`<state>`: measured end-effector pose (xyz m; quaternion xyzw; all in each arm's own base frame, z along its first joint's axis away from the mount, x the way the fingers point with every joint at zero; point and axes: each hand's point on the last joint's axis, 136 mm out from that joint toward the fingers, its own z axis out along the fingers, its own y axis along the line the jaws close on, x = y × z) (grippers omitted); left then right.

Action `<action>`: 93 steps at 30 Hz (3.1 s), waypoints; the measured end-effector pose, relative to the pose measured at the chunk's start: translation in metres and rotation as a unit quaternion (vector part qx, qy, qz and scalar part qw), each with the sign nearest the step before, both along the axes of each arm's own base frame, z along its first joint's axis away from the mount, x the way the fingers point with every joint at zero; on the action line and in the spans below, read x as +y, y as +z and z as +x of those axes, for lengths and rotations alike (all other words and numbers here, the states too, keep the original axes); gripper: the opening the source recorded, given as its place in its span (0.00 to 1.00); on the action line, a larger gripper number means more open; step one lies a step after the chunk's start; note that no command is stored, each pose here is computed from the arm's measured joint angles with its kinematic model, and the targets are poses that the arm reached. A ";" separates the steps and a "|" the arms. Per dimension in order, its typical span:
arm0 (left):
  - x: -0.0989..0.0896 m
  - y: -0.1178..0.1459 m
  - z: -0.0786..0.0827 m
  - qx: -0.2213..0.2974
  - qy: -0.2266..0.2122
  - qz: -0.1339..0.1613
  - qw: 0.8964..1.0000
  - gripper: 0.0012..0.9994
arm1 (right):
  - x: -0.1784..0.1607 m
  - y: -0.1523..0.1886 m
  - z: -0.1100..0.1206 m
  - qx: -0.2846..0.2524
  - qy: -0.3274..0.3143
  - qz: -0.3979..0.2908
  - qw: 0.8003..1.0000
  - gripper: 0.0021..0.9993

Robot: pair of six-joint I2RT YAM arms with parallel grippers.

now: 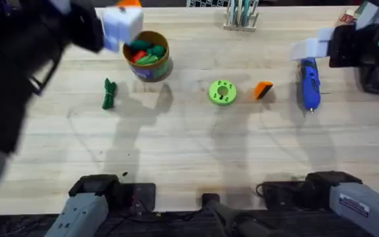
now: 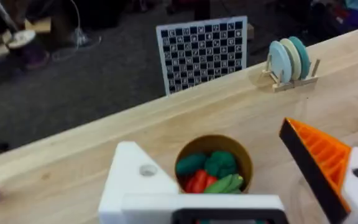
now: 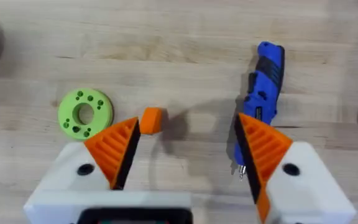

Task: Pick up the gripper from the table and insert it into the empty holder that is missing its gripper. Then pick up a screw, insert it into the mounting hole, and use the screwdriver to tighten it. Finally, clean up the table by picking up the vegetable and placing it into the bucket.

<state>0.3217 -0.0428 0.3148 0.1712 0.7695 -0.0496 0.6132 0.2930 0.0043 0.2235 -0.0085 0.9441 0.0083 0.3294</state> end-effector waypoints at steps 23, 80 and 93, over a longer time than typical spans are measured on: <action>-0.031 -0.041 -0.101 -0.328 -0.086 0.020 0.941 0.99 | 0.000 0.000 0.000 0.000 0.000 0.000 1.000 0.93; -0.097 -0.131 -0.151 -0.088 -0.327 -0.108 0.935 0.99 | 0.000 0.000 0.000 0.000 0.000 0.000 1.000 0.93; -0.095 -0.143 -0.148 -0.038 -0.307 -0.146 0.940 0.99 | 0.000 0.000 0.000 0.000 0.000 0.000 1.000 0.93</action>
